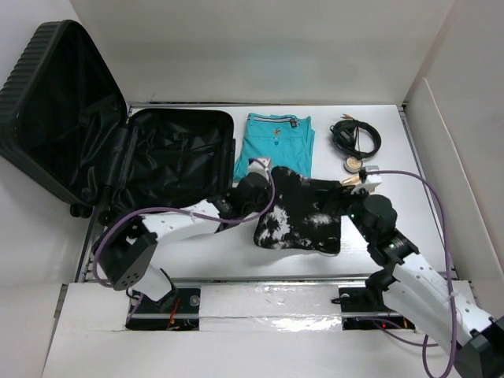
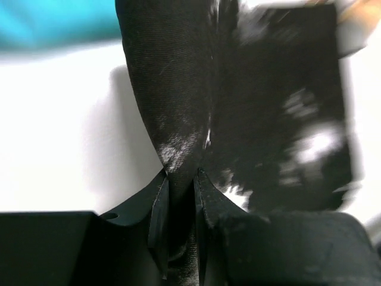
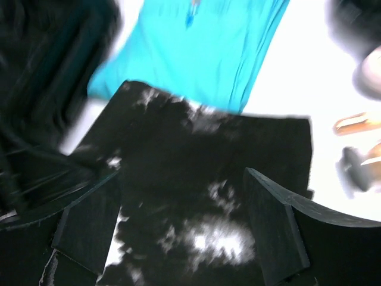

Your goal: Pack the luggage

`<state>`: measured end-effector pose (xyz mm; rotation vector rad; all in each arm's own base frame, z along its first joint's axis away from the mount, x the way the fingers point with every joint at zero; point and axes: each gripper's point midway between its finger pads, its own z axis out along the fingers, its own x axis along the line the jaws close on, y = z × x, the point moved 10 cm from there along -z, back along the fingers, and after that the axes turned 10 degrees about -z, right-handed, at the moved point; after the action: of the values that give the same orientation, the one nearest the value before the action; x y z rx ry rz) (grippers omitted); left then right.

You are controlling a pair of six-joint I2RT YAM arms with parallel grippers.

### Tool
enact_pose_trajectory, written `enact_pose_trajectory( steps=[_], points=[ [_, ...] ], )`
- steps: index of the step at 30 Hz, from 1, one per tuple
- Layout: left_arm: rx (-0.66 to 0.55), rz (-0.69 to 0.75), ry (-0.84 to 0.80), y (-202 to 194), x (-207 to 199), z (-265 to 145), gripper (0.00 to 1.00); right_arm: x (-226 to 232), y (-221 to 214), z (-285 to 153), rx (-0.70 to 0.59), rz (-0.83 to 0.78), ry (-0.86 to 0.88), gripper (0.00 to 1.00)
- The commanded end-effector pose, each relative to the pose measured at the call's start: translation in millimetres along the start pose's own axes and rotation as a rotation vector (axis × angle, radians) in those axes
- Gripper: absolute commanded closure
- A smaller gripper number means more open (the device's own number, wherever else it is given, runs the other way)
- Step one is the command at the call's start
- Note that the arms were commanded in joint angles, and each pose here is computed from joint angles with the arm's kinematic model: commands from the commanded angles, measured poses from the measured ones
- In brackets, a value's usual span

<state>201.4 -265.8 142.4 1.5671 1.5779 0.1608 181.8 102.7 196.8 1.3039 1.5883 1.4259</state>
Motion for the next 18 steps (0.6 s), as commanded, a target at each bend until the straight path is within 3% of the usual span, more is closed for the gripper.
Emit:
enact_pose_trajectory(
  steps=[1,6,12,16,18],
  points=[
    [-0.235,0.024,-0.148,81.5,-48.6,-44.0,1.00,-2.4,42.6,-12.5,-0.205,0.039,-0.084,0.12],
    [-0.422,0.045,-0.156,164.9,-68.5,-77.5,1.00,-11.8,37.7,-24.2,-0.259,0.067,-0.166,0.12],
    [-0.571,-0.003,-0.095,231.5,-56.4,-109.6,1.00,-13.4,19.4,-25.2,-0.250,0.062,-0.140,0.12],
    [-0.601,-0.090,0.015,253.5,-14.5,-118.3,1.00,-8.8,19.2,-20.3,-0.234,0.044,-0.088,0.12],
    [-0.639,-0.152,0.134,263.5,27.6,-114.7,1.00,-4.5,22.9,-19.4,-0.223,0.032,-0.043,0.12]
  ],
)
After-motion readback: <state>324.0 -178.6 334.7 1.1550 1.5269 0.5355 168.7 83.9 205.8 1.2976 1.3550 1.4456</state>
